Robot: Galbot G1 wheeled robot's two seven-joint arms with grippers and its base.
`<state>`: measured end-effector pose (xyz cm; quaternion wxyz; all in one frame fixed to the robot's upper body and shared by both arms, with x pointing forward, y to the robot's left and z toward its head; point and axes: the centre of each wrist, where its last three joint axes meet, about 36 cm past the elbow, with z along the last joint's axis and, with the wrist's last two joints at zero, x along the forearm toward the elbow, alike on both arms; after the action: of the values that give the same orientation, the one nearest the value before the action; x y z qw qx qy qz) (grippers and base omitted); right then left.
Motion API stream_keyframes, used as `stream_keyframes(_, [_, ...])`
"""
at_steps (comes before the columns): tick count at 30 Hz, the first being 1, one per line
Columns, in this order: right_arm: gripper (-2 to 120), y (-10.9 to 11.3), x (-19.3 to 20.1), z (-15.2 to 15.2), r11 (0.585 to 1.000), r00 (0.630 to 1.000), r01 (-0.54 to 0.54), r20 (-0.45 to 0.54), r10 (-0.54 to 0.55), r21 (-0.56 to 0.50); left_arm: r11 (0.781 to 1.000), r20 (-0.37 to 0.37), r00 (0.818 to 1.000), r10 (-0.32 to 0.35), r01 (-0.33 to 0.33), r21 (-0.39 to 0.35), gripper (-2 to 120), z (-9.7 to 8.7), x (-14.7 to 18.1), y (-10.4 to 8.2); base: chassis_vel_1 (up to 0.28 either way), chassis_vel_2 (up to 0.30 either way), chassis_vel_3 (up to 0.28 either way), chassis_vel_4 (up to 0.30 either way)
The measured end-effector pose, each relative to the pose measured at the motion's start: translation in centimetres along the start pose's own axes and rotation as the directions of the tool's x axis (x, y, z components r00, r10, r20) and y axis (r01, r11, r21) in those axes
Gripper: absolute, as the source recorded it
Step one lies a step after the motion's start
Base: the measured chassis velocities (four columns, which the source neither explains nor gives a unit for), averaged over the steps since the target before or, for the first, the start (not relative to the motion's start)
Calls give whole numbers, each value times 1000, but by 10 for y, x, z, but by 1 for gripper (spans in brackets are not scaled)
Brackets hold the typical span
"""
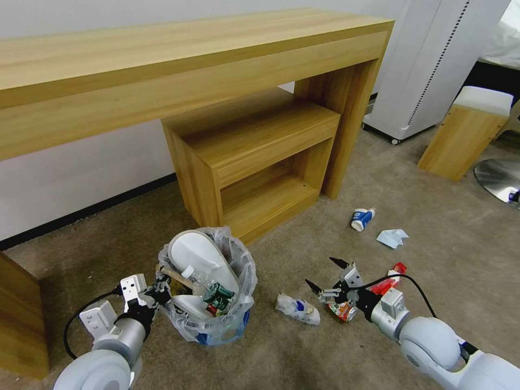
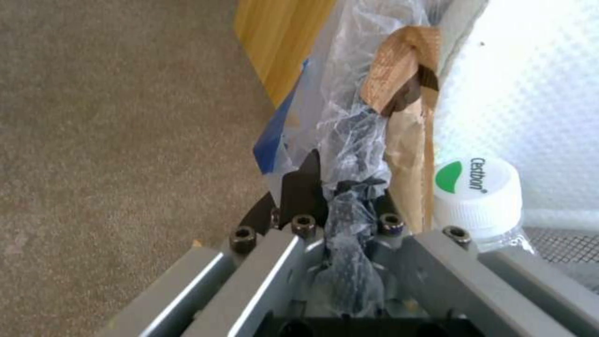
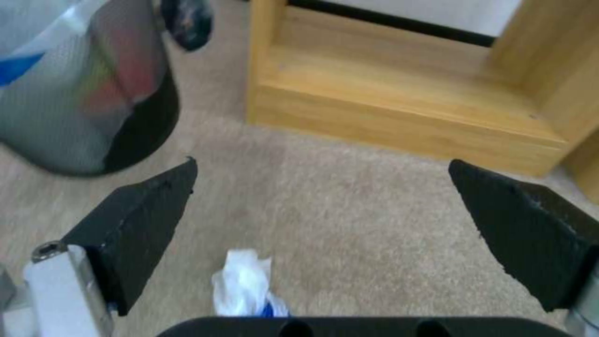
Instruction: Pick up the trash bin and place the garbage on the floor into it.
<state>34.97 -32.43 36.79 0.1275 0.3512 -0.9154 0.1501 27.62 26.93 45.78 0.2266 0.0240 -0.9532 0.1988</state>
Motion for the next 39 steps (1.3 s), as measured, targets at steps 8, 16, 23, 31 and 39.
stream_keyframes(8, [100, -10, 9, 6, 993, 995, 76, -68, -70, 86, 1000, -1, 1000, -8, 8, 2, 1, 3, -2, 1, 0, 0, 0, 0])
stream_keyframes(16, [100, -12, 25, 9, 979, 972, 134, -211, -100, 151, 1000, 6, 1000, -12, 12, 9, 1, 6, -4, 1, 0, 0, 0, 0])
stream_keyframes(23, [100, -4, 23, 22, 977, 965, 145, -242, -104, 157, 1000, 9, 1000, -15, 15, 10, 1, 8, -4, 1, 0, 0, 0, 0])
stream_keyframes(31, [100, 3, 14, 32, 969, 962, 187, -228, -148, 163, 1000, 8, 1000, -17, 17, 13, 1, 8, -5, 1, 0, 0, 0, 0])
stream_keyframes(39, [100, 5, 1, 47, 971, 963, 183, -228, -146, 152, 1000, 12, 1000, -17, 17, 18, 1, 8, -6, 1, 0, 0, 0, 0])
